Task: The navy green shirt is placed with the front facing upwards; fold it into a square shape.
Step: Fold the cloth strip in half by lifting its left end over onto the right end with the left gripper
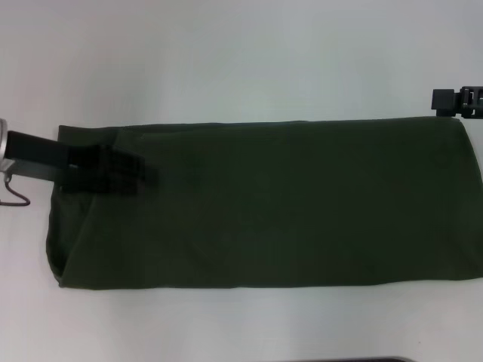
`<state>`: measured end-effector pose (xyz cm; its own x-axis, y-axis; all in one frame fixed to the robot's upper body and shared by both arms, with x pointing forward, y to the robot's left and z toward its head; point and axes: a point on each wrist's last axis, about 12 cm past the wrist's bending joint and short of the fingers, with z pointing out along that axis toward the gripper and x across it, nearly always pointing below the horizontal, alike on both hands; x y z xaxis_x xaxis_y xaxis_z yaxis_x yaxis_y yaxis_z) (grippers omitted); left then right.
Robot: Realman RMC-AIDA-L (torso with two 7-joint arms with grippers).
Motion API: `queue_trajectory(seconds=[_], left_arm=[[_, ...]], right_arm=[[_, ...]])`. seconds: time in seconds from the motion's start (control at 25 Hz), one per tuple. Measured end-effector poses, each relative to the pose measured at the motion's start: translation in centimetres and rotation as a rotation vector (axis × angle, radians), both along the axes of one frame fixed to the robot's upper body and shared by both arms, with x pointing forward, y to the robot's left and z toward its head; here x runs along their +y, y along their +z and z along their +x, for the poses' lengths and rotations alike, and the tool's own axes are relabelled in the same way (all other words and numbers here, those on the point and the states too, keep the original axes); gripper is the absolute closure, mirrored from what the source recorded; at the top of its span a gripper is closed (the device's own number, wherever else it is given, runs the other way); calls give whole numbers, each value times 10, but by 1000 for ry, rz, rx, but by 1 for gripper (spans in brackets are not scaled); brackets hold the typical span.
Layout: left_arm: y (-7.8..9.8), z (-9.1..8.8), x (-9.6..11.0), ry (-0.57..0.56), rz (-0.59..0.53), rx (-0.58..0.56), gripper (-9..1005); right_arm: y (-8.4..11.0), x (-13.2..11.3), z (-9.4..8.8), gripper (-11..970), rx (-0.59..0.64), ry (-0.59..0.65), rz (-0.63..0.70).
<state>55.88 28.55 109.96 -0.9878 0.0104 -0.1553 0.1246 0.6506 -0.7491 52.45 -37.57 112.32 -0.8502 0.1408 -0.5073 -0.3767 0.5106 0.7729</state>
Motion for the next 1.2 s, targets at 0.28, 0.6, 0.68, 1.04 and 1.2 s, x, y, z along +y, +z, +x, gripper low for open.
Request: queue_trajectory(seconds=[0.28,0.6,0.68,1.04,1.2], left_arm=[[-7,3,-1,-4,81,24,435],[-9,7,7,35,151,29,435],[-10,8,8,36,164,29,435],[-2,13,12,57,173,7,433],[29,14,31,57,151,-31,434]], right_arm=[[-1,-2,-2,321,12,-7,3],[-2,-3,-4,321,19,-12,4],[-3,-4,-5,321,21,-12,4],[-3,-6,-7,322,27,-16,0],[-1,-8,-6,322,28,-20,-5]])
